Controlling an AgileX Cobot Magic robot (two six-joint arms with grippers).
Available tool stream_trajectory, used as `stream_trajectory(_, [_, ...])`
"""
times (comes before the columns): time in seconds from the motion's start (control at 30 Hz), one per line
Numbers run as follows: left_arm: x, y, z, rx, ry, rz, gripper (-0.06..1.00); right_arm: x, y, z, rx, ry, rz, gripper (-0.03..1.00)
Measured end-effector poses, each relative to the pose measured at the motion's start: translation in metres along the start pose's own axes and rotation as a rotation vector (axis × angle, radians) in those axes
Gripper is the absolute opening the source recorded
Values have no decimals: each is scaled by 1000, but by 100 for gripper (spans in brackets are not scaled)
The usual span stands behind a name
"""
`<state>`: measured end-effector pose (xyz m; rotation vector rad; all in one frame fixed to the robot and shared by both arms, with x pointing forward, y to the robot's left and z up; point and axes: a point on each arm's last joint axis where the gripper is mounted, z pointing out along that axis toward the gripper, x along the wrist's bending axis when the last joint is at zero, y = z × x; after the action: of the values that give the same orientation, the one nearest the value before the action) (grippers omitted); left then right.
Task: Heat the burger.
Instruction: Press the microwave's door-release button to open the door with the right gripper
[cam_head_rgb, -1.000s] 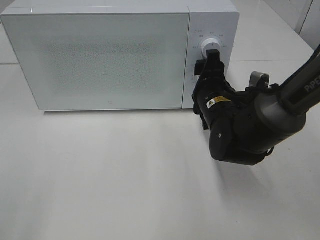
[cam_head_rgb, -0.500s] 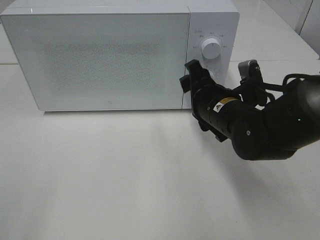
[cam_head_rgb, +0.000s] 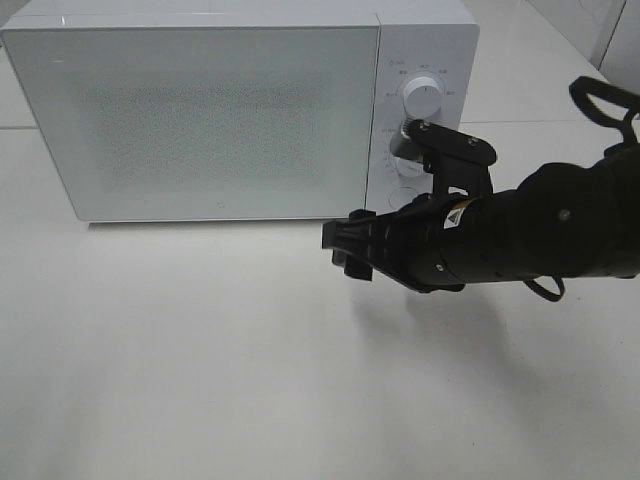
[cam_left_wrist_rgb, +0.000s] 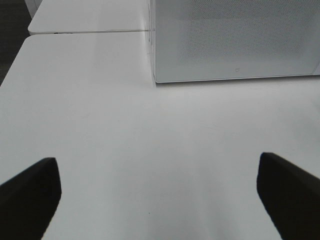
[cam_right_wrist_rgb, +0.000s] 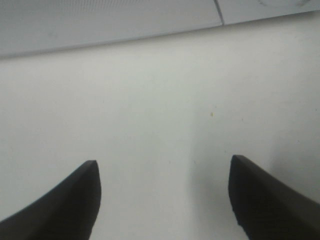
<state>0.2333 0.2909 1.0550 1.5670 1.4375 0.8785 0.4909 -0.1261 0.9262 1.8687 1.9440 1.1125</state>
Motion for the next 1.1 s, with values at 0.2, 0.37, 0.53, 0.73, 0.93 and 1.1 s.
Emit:
stream_trajectory(0.2, [0, 0, 0, 0, 0, 0, 99, -9, 7, -20, 197, -7, -194, 71])
stream_trajectory(0.37, [0, 0, 0, 0, 0, 0, 99, -11, 17, -41, 289, -28, -305, 71])
stream_trajectory(0.53, [0, 0, 0, 0, 0, 0, 99, -11, 25, -91, 390, -61, -387, 71])
stream_trajectory(0.73, [0, 0, 0, 0, 0, 0, 99, -9, 28, -124, 368, -50, -396, 71])
stream_trajectory(0.93, [0, 0, 0, 0, 0, 0, 99, -9, 28, -168, 315, -31, -407, 71])
stream_trajectory(1.1, [0, 0, 0, 0, 0, 0, 99, -13, 20, -209, 237, -13, -422, 71])
